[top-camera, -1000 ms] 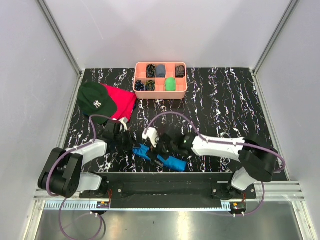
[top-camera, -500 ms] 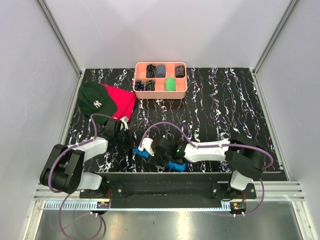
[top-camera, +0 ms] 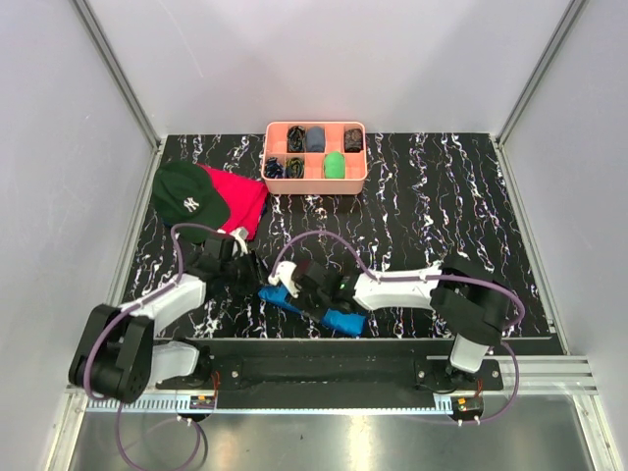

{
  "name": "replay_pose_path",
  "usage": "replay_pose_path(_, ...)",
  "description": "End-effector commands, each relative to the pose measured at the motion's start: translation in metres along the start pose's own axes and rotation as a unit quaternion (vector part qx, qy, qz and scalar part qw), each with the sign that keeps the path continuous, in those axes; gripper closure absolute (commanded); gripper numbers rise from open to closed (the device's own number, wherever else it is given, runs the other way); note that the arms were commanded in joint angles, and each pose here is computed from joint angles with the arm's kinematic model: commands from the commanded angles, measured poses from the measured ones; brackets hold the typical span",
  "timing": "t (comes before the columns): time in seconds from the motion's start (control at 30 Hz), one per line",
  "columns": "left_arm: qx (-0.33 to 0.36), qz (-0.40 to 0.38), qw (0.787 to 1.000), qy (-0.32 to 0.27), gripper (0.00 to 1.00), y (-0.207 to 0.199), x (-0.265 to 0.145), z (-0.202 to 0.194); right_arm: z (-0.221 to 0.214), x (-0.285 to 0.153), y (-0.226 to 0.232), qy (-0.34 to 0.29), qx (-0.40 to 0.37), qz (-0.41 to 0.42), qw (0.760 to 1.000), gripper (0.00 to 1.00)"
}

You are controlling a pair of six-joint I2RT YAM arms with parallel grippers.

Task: Fold the napkin, place the utensils inside, and roll it up
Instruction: Roll the napkin with the utensil

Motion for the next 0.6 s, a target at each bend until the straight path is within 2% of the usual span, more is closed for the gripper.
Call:
replay_pose_path(0.0,0.019,-0.013,0.998,-0.065,0.52,-0.011,-0.02,0.015,-0.017,-0.005,0.024,0.012,0.073,0.121,0.99,0.63)
replay_pose_path(0.07,0.02,-0.012,0.996,-0.084,0.5,-0.011,-0.025,0.017,-0.015,-0.006,0.021,0.001,0.091,0.141,0.986,0.64)
replay_pose_path(0.3,0.046,-0.049,0.99,-0.121,0.5,-0.011,-0.041,0.012,-0.001,-0.018,0.018,-0.048,0.172,0.263,0.948,0.64)
replay_pose_path(0.43,0.051,-0.079,0.987,-0.133,0.5,-0.013,-0.043,0.008,0.005,-0.018,0.011,-0.068,0.201,0.309,0.927,0.64)
replay_pose_path(0.57,0.051,-0.1,0.986,-0.121,0.5,-0.008,-0.035,0.0,0.007,-0.018,0.007,-0.084,0.233,0.37,0.896,0.64)
Point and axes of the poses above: each gripper's point midway between its finger pads, its own x axis out along the fingers, its own y axis along the line the jaws close on, z = x × y, the point moved 3 cm from there along -x, back along the fingers, and after that the axes turned 14 degrees about -x, right-handed, at the moved point
